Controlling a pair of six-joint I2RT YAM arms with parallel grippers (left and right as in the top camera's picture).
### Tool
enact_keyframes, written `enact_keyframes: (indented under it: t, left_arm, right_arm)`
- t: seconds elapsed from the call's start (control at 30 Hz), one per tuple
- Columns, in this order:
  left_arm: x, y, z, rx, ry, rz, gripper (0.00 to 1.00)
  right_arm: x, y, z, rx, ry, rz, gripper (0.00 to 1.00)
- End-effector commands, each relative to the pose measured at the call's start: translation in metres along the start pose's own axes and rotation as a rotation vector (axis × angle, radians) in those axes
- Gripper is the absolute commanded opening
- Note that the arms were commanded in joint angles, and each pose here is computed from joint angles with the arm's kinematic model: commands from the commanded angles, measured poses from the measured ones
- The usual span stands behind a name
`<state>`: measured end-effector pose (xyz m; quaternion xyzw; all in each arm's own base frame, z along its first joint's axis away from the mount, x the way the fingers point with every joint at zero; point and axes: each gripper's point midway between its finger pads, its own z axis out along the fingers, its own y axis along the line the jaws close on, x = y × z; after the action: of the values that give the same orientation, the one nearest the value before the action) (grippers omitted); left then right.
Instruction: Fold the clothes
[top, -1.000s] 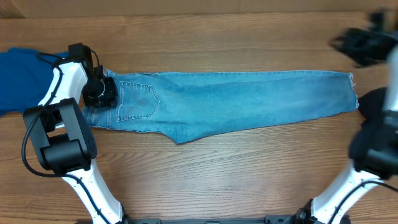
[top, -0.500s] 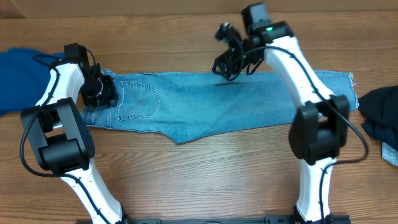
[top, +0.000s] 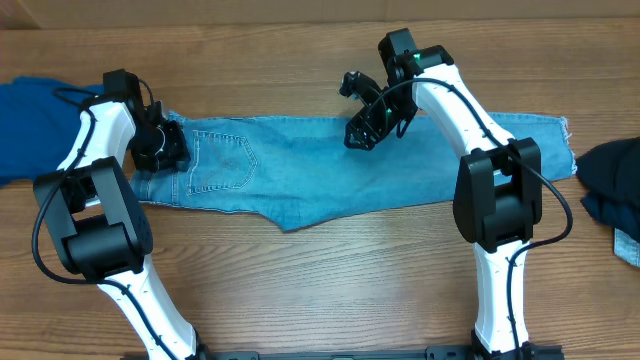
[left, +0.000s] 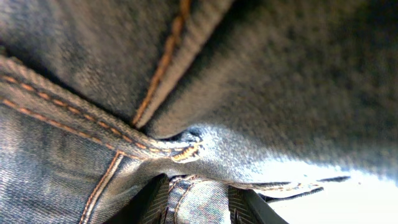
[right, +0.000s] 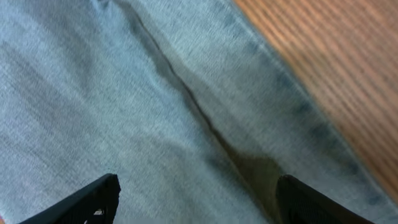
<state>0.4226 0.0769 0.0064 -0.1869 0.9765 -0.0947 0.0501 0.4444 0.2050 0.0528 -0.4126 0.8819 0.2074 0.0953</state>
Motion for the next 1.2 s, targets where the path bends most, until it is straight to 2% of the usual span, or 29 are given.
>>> enact_keyframes:
  t: [0.0,0.1,0.4,0.47,0.57,0.67,0.73,0.77,0.87,0.97,1.0,1.17]
  left_arm:
    - [0.01,0.012,0.024,-0.019,0.056,-0.02,0.36]
    - [0.01,0.012,0.024,-0.019,0.057,-0.02,0.36]
    - [0.011,0.012,0.024,-0.019,0.061,-0.021,0.36]
    - [0.011,0.012,0.024,-0.019,0.061,-0.021,0.36]
    - [0.012,0.012,0.024,-0.02,0.061,-0.021,0.36]
    - [0.011,0.013,0.024,-0.019,0.06,-0.021,0.36]
    - [0.011,0.012,0.024,-0.019,0.06,-0.021,0.36]
    - [0.011,0.012,0.024,-0.019,0.06,-0.021,0.36]
    - [0.011,0.012,0.024,-0.019,0.06,-0.021,0.36]
    - [0.011,0.012,0.024,-0.019,0.06,-0.021,0.37]
    - [0.011,0.012,0.024,-0.019,0.06,-0.021,0.37]
    - [0.011,0.012,0.024,-0.019,0.06,-0.022,0.37]
  right_arm:
    - [-0.004,0.003,-0.007,-0.012,-0.025,-0.023,0.82]
    - [0.002,0.003,-0.001,-0.019,-0.012,-0.015,0.79]
    - [0.02,0.004,0.017,-0.039,0.018,0.004,0.75]
    - [0.02,0.003,0.017,-0.039,0.018,0.005,0.7]
    - [0.02,0.004,0.017,-0.039,0.02,0.006,0.54]
    - [0.018,0.0,0.017,-0.023,0.013,0.021,0.46]
    - [0.017,-0.009,0.017,0.027,0.016,0.066,0.33]
    - [0.017,-0.011,0.017,0.035,0.016,0.069,0.33]
    - [0.014,-0.013,0.017,0.041,0.006,0.063,0.18]
    - [0.013,-0.013,0.017,0.043,0.002,0.061,0.17]
    - [0.014,-0.013,0.017,0.043,0.003,0.061,0.12]
    - [0.014,-0.013,0.017,0.042,0.004,0.062,0.11]
